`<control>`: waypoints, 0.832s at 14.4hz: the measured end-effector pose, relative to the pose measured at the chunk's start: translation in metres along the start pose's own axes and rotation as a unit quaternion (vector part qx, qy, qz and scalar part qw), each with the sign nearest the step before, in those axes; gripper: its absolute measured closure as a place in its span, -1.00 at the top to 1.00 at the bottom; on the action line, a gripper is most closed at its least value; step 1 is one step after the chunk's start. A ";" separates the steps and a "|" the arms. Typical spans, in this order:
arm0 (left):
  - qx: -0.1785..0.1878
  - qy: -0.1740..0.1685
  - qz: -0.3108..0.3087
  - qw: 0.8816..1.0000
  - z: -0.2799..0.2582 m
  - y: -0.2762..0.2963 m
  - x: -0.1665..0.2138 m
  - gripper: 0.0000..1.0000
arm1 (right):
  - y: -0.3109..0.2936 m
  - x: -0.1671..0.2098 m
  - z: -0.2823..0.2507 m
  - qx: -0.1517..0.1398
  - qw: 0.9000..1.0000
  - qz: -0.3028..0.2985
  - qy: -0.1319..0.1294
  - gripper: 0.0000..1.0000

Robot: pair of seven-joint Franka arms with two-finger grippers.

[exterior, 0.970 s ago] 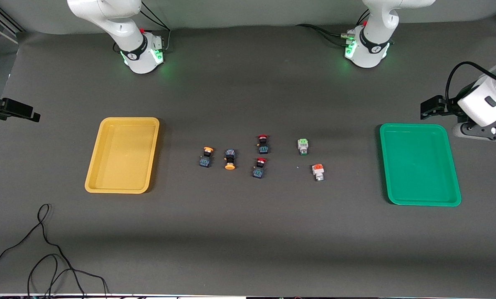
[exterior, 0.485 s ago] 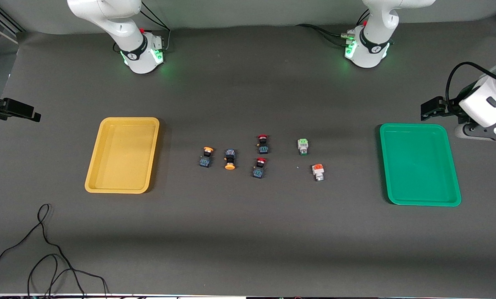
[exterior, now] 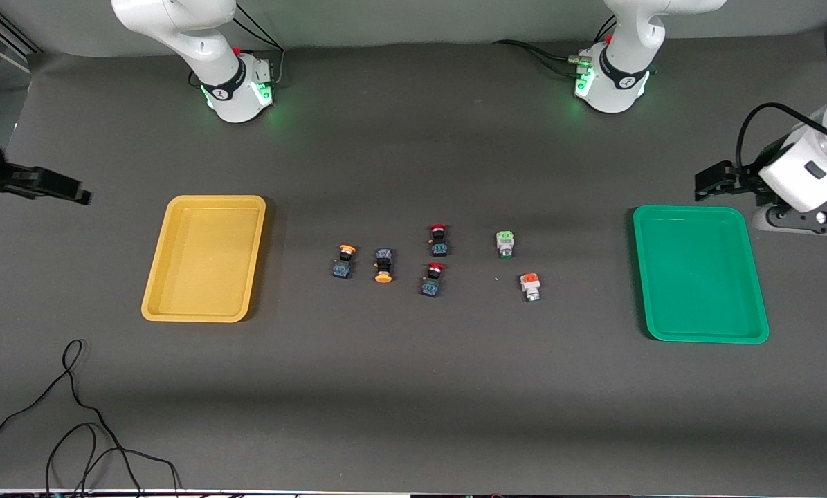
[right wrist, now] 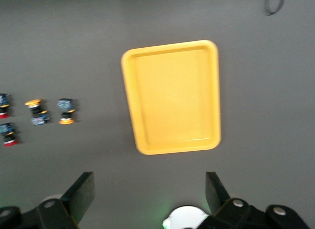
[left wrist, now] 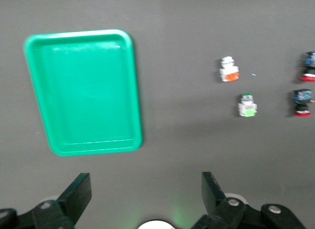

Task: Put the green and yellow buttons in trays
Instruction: 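Lower both grippers onto a yellow-cap button and a green-cap button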

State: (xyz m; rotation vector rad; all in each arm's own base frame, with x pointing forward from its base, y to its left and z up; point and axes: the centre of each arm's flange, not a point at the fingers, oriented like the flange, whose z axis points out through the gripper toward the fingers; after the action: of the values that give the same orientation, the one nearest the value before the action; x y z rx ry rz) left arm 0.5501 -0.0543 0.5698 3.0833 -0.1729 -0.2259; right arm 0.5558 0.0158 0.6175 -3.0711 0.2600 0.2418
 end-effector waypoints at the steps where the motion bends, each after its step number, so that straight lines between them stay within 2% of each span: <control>1: -0.003 -0.008 0.010 1.000 0.009 0.013 0.000 1.00 | -0.027 -0.005 0.002 0.000 1.000 0.005 -0.001 1.00; 3: -0.001 -0.017 0.015 1.000 0.031 0.049 0.001 1.00 | -0.078 -0.015 0.010 -0.003 1.000 0.020 0.000 1.00; 6: 0.007 -0.002 -0.001 1.000 0.074 0.121 -0.004 1.00 | -0.152 -0.013 0.049 -0.004 0.999 0.041 -0.003 1.00; 9: 0.010 0.020 -0.013 1.000 0.114 0.203 -0.025 1.00 | -0.207 0.004 0.115 0.016 0.997 0.079 -0.012 1.00; 12: 0.010 0.030 -0.022 0.999 0.127 0.250 -0.044 1.00 | -0.236 0.012 0.196 0.022 0.995 0.098 -0.023 1.00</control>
State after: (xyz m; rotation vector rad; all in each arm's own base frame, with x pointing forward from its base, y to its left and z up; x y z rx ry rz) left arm 0.4615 -0.3022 0.4636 3.1114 -0.1051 -0.1324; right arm 0.5781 0.2581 0.4310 -2.9933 0.5572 0.3106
